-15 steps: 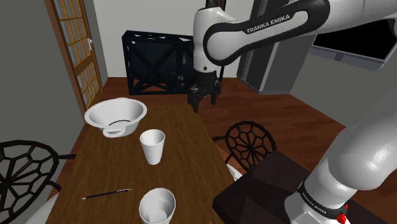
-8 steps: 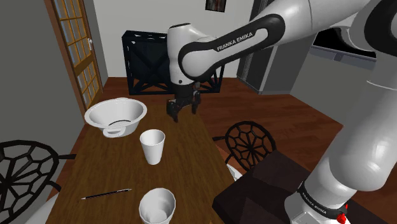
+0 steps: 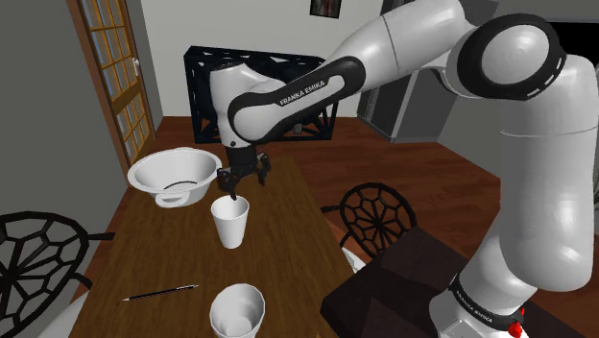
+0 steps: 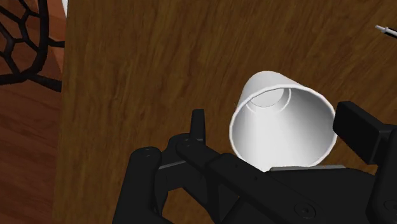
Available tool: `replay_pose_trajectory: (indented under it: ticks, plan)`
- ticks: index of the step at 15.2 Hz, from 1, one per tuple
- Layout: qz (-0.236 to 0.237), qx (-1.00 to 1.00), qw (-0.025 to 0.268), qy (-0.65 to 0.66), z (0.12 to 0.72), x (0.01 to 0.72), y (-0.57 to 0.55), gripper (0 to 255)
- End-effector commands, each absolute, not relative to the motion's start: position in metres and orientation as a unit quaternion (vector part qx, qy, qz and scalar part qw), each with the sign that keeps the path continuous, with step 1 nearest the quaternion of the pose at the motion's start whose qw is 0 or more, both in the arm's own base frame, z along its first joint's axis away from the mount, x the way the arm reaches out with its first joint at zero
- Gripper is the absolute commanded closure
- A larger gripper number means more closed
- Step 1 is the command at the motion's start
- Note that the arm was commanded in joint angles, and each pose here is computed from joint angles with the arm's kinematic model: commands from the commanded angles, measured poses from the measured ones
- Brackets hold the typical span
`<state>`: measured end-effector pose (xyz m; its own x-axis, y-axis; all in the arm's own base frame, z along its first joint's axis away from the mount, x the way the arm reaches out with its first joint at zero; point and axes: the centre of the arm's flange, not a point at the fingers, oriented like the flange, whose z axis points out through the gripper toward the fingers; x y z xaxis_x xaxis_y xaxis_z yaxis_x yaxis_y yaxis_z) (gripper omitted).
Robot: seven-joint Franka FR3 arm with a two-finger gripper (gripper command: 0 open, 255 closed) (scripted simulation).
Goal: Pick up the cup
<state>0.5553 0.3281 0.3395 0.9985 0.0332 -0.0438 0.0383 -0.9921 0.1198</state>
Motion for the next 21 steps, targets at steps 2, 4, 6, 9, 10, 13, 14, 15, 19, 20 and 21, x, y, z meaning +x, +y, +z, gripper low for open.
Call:
replay_pose_trajectory:
  ticks: [2, 4, 6, 9, 10, 13, 14, 15, 19, 20, 21]
  plan:
    - [-0.022, 0.998, 0.063, 0.020, 0.314, 0.573, 0.355, 0]
    - [-0.022, 0.997, 0.064, 0.022, 0.298, 0.585, 0.373, 0]
    - [-0.023, 0.997, 0.065, 0.024, 0.283, 0.598, 0.390, 0]
    - [-0.023, 0.997, 0.066, 0.026, 0.263, 0.614, 0.413, 0]
    - [-0.023, 0.997, 0.066, 0.026, 0.257, 0.614, 0.413, 0]
    - [-0.023, 0.997, 0.066, 0.026, 0.242, 0.614, 0.413, 0]
    - [-0.023, 0.997, 0.066, 0.026, 0.236, 0.614, 0.413, 0]
    - [-0.023, 0.997, 0.066, 0.026, 0.231, 0.613, 0.413, 0]
    - [-0.023, 0.997, 0.066, 0.026, 0.222, 0.614, 0.413, 255]
    - [-0.023, 0.997, 0.066, 0.026, 0.222, 0.613, 0.413, 255]
    - [-0.023, 0.997, 0.066, 0.026, 0.222, 0.613, 0.413, 255]
